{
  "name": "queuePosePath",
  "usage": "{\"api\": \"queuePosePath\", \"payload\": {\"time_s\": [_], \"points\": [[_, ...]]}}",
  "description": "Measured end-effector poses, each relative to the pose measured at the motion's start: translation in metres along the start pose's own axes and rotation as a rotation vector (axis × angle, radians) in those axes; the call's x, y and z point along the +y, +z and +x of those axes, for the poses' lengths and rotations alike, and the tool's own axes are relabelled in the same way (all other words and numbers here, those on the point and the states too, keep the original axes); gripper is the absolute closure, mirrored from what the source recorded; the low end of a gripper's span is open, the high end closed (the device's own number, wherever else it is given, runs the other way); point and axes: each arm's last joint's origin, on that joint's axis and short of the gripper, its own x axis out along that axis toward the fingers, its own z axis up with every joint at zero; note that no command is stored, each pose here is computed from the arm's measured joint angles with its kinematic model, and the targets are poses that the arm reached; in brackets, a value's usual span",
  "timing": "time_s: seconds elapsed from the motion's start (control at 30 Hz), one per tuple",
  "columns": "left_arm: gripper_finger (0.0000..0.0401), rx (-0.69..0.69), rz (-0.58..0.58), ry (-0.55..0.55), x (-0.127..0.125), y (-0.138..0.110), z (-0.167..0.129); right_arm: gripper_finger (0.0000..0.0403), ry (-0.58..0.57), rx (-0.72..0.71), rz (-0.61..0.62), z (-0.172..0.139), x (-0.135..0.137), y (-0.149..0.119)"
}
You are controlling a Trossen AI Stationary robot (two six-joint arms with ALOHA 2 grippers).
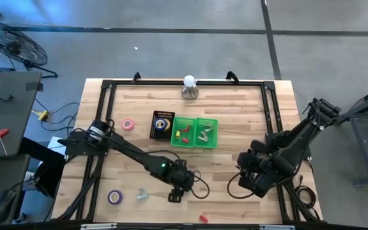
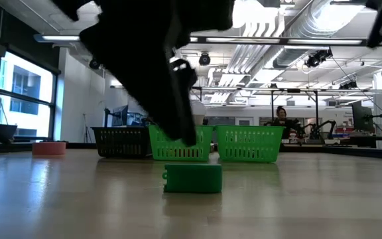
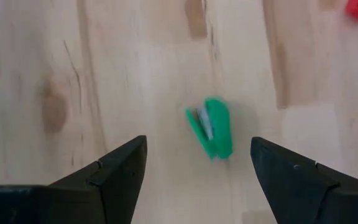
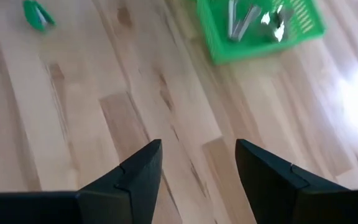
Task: Pick and place Stapler, Stapler remover, tape
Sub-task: Put the green stapler into the left green bin
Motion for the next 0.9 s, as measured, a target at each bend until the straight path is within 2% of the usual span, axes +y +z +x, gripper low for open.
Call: {"api": "queuePosePath", "payload": {"time_s": [0.23,0.37,0.77,0.9], "points": [[0.0122,-0.004,-0.018,-0.051,0.002,0.002,0.006,0.0208,-0.034,0.050,-0.025,0.027,-0.004,-0.022],[0.0122,-0.004,-0.039,-0.056,0.004,0.003,0.006,0.0208,-0.015,0.072,-0.010,0.038,-0.004,-0.028],[0.0122,-0.026,-0.067,-0.059,0.002,0.004,0.006,0.0208,0.106,0.045,0.025,0.046,0.006,-0.030],[0.0122,-0.028,-0.068,-0.014,0.003,0.004,0.006,0.0208,0.171,0.018,0.020,0.045,0.013,-0.026]]}}
